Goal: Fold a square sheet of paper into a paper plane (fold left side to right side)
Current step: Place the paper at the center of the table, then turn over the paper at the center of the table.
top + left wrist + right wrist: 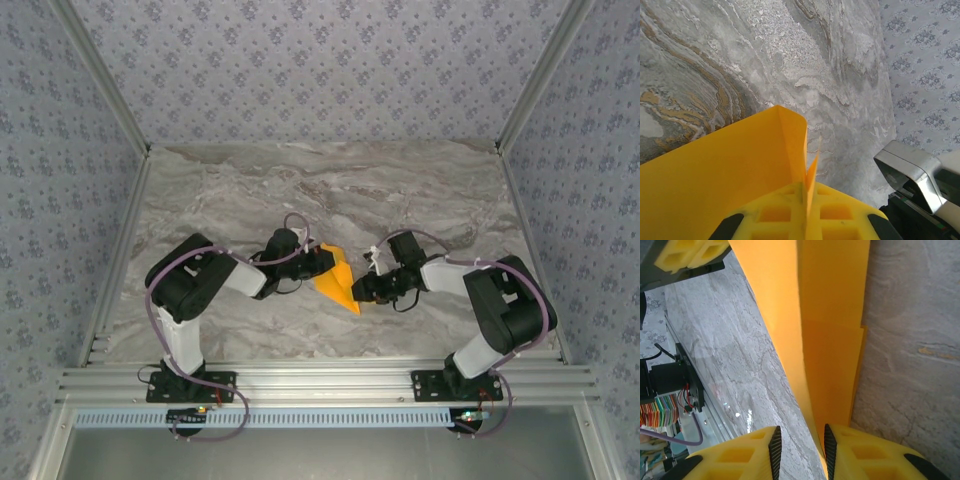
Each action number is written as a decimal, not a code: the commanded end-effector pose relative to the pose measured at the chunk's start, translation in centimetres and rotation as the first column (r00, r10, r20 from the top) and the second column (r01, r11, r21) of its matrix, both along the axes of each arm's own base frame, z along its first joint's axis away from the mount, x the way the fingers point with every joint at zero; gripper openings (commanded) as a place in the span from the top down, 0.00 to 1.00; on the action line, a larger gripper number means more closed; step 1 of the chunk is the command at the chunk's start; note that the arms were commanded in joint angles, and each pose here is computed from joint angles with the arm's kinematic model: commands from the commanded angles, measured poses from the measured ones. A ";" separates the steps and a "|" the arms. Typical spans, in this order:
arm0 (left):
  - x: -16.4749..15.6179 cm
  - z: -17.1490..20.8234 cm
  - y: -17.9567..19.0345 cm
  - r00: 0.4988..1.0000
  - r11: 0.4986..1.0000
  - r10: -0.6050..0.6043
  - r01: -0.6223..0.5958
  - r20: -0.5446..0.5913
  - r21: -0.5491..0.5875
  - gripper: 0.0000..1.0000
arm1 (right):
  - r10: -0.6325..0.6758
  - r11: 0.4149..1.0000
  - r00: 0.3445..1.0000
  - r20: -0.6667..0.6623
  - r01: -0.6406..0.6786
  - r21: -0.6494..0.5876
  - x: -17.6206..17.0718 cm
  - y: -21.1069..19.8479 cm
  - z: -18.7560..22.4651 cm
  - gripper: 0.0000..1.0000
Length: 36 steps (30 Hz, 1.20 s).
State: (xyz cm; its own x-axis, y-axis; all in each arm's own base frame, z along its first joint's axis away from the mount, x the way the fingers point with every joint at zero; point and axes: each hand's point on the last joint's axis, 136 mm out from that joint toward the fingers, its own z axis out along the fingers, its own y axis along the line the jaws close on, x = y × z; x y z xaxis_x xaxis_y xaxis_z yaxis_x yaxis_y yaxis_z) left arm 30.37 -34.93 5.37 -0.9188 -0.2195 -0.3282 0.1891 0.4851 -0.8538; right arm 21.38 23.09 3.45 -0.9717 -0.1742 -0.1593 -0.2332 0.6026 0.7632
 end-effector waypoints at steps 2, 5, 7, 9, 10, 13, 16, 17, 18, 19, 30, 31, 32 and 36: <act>0.0 -0.1 0.0 1.000 1.000 -0.009 0.009 0.012 -0.014 1.00 | 0.022 1.000 0.999 0.023 -0.022 0.009 0.4 0.4 0.1 0.70; 0.0 -0.4 0.2 1.000 1.000 -0.004 0.005 0.007 -0.008 1.00 | 0.028 1.000 0.999 0.018 -0.028 0.007 0.3 0.5 -0.1 0.75; 0.1 -0.7 0.3 1.000 1.000 0.001 -0.001 0.000 -0.005 1.00 | 0.042 0.999 0.999 0.007 -0.042 0.001 0.0 0.5 -0.3 0.79; 0.2 -1.1 0.6 1.000 1.000 0.012 -0.012 -0.007 -0.005 1.00 | 0.058 0.998 0.998 -0.007 -0.058 -0.007 -0.4 0.4 -0.5 0.83; 0.3 -1.3 0.9 1.000 1.000 0.018 -0.018 -0.013 -0.005 1.00 | 0.065 0.998 0.998 -0.014 -0.065 -0.010 -0.7 0.4 -0.6 0.85; 0.4 -1.8 1.3 0.999 0.999 0.032 -0.032 -0.022 -0.007 1.00 | 0.088 0.996 0.995 -0.037 -0.088 -0.022 -1.5 0.2 -1.0 0.89; 0.5 -2.3 1.5 0.999 0.999 0.040 -0.040 -0.029 -0.006 1.00 | 0.107 0.994 0.992 -0.064 -0.109 -0.020 -2.3 0.3 -1.2 0.91; 0.5 -2.5 1.7 0.999 0.999 0.043 -0.043 -0.034 -0.003 1.00 | 0.114 0.993 0.991 -0.072 -0.116 -0.029 -2.5 0.3 -1.3 0.91; 0.5 -2.7 1.7 0.998 0.999 0.044 -0.045 -0.039 -0.001 1.00 | 0.119 0.992 0.990 -0.079 -0.122 -0.038 -2.7 0.2 -1.5 0.91; 0.5 -2.9 1.8 0.998 0.999 0.048 -0.048 -0.040 0.000 1.00 | 0.120 0.991 0.989 -0.088 -0.125 -0.052 -2.9 0.0 -1.7 0.91; 0.5 -3.8 2.5 0.996 0.998 0.065 -0.065 -0.057 0.004 1.00 | 0.131 0.980 0.977 -0.168 -0.153 -0.124 -4.2 -1.0 -2.4 0.91; 0.5 -3.8 2.5 0.996 0.998 0.063 -0.063 -0.057 0.003 1.00 | 0.132 0.979 0.976 -0.174 -0.155 -0.129 -4.3 -1.0 -2.4 0.91; 0.5 -3.7 2.4 0.997 0.998 0.061 -0.061 -0.056 0.002 1.00 | 0.133 0.980 0.976 -0.172 -0.155 -0.123 -4.2 -0.9 -2.3 0.90; 0.4 -3.6 2.2 0.997 0.999 0.053 -0.053 -0.056 -0.001 1.00 | 0.127 0.989 0.985 -0.118 -0.134 -0.056 -3.2 -0.1 -0.2 0.78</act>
State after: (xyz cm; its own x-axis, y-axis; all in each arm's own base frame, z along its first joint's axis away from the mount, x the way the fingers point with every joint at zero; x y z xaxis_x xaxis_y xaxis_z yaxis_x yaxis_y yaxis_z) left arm 30.13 -33.80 3.84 -0.9303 -0.2389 -0.2785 0.1523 0.4392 -0.8854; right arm 19.62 23.10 2.35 -0.9529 -0.2929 -0.0791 -0.2552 0.6328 0.7311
